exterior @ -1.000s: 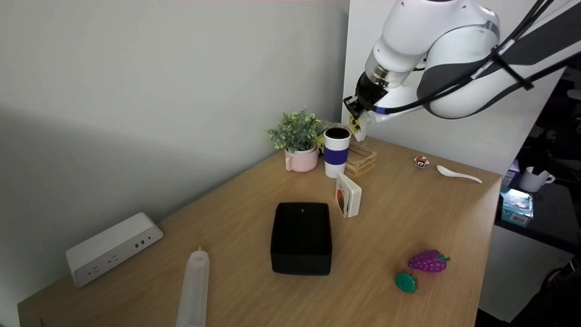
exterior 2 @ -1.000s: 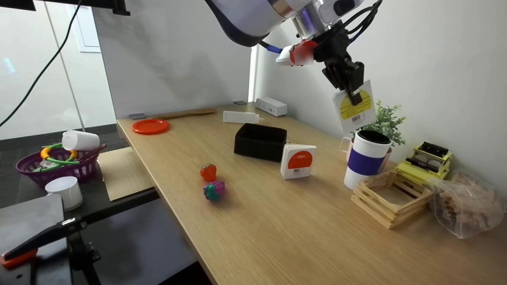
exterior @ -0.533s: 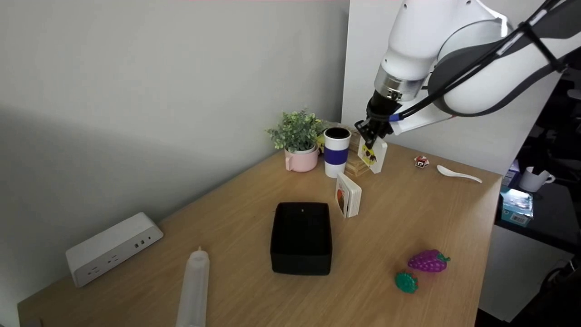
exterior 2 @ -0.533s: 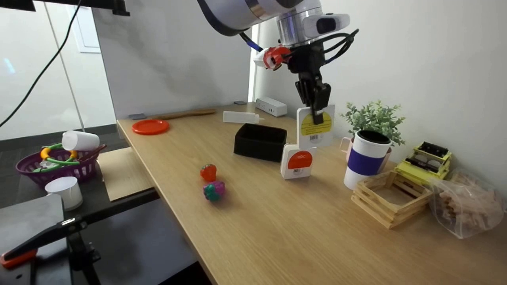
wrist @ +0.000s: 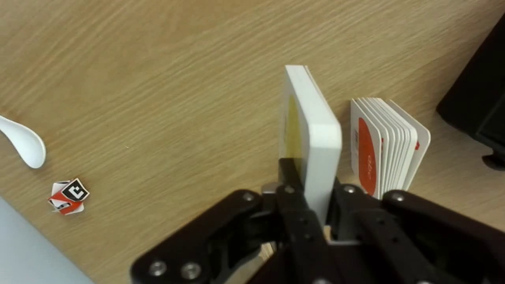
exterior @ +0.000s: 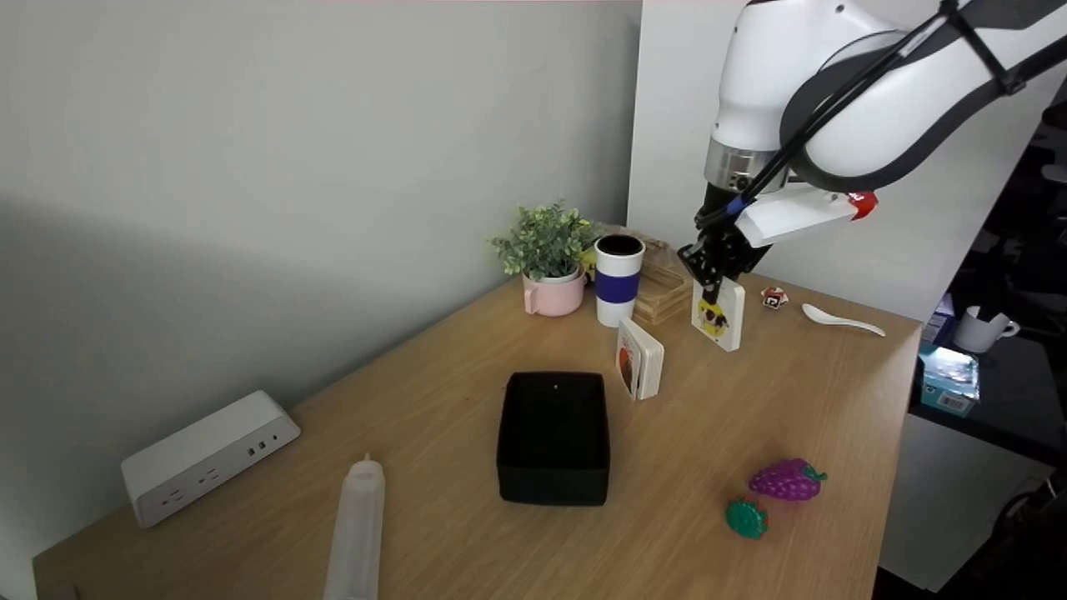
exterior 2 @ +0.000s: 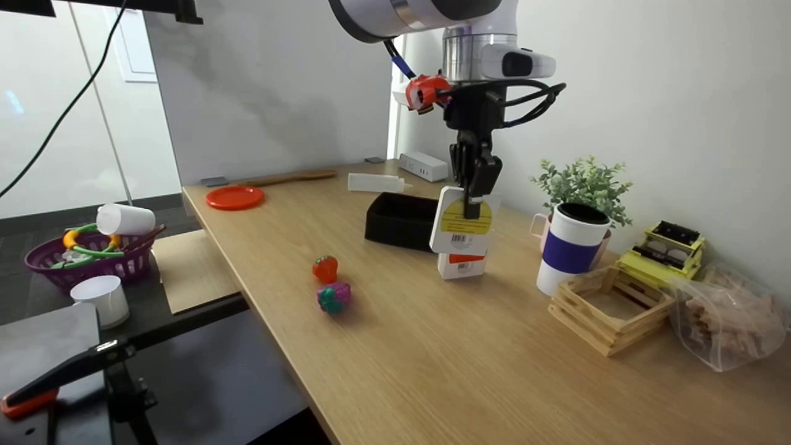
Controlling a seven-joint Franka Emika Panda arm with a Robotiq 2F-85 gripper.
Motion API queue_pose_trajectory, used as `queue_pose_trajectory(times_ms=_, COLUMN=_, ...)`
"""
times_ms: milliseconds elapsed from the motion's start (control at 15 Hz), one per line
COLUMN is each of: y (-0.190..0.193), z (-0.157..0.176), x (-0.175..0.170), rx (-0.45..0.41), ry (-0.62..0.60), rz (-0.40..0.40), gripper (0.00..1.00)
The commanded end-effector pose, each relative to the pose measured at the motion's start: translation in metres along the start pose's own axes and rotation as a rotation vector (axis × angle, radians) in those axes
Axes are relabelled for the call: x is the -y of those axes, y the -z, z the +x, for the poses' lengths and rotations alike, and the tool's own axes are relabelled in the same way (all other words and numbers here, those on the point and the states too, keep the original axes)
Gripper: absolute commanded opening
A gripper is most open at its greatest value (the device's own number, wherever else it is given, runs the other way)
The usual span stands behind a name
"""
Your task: Take the small books out of the book holder
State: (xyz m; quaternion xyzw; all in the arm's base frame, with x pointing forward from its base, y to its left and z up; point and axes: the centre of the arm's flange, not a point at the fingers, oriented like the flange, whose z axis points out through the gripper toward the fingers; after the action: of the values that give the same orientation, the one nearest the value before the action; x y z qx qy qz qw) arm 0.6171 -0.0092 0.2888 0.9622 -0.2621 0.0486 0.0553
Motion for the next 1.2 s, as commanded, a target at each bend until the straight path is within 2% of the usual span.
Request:
queue_pose_trajectory(times_ms=0, y=0.002, z=0.006, x=0.003, rx=0.041, ry=0.053, rz=0.041, gripper=0.04)
queue_pose_trajectory(times_ms=267, y=-0.019, z=0.036, x=0.032, rx=-0.019, ry=0.272, rz=0.149, gripper=0.04)
queue_pose_trajectory(times_ms=467, y=-0.047, z=0.061, x=0.046, rx=0.013, ry=0.368, rz=0.21, gripper=0.04)
queue_pose_trajectory(times_ms=800, y=-0.077, z=0.079, x=0.052, rx=0.047, ry=0.421, rz=0.211, gripper=0.04)
queue_pose_trajectory(times_ms=1133, y=-0.082, z=0.087, x=0.06, rx=0.059, ry=0.436, rz=0.204, gripper=0.04)
